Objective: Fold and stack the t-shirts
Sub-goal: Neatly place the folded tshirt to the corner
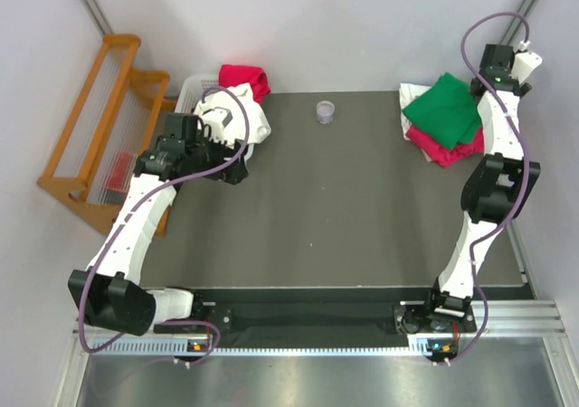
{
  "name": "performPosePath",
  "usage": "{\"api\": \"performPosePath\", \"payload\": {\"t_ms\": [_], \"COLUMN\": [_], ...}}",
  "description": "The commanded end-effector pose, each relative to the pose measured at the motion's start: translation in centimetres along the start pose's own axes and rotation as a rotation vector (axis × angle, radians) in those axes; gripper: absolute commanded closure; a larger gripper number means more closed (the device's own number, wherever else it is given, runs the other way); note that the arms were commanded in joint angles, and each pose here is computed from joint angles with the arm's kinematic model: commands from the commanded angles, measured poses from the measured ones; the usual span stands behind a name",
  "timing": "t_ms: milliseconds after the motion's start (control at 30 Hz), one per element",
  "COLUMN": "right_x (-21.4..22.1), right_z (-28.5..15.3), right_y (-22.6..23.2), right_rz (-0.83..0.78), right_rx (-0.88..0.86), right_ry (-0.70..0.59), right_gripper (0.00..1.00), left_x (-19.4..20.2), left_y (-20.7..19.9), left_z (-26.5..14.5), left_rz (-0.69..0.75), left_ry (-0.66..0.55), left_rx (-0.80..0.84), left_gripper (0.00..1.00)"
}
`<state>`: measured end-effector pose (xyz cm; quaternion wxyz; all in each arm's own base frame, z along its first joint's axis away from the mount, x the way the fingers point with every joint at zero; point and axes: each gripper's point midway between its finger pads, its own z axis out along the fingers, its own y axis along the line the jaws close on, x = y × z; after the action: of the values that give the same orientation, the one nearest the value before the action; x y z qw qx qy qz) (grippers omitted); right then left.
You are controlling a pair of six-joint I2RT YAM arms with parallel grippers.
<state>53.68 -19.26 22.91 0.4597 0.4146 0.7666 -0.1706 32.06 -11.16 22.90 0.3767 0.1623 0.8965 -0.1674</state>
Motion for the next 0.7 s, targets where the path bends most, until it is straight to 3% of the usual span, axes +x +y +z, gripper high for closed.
{"api": "performPosePath", "payload": {"t_ms": [0,33,133,233,367,500,667], "right_x": [0.9,1.5,3.6,3.9,0.0,-4.5,-6.3], "right_z": [2.0,2.2,3.2,3.0,0.7,-3.5,-7.2], "right_y": [-2.1,-2.2,-3.3,-4.0,-3.1,-1.2,1.2], "right_rz": [-0.046,-0.05,-0.077,-0.078,-0.013,0.051,0.09], "right_rx": [0.094,0.1,0.156,0.18,0.137,0.039,-0.115], "right_ry": [-0.016,-0.005,0.05,0.059,-0.004,-0.078,-0.104], "right_gripper": [0.25,0.16,0.05,0.03,0.03,0.02,0.01], "left_x": [-1.2,-1.3,-1.8,-1.8,-1.2,-1.1,-1.1], "left_y": [-0.5,-0.5,-0.7,-0.9,-0.9,-0.8,-0.9], "left_z": [-1.7,-1.8,-2.2,-2.3,-2.1,-2.1,-2.1], "left_rz": [0.017,0.019,0.021,0.022,0.022,0.024,0.023], "left_ry": [-0.051,-0.052,-0.067,-0.069,-0.056,-0.06,-0.062], "left_rx": [0.006,0.004,0.012,0.021,0.021,0.018,0.023], "left_gripper": [0.01,0.01,0.01,0.01,0.01,0.01,0.01]}}
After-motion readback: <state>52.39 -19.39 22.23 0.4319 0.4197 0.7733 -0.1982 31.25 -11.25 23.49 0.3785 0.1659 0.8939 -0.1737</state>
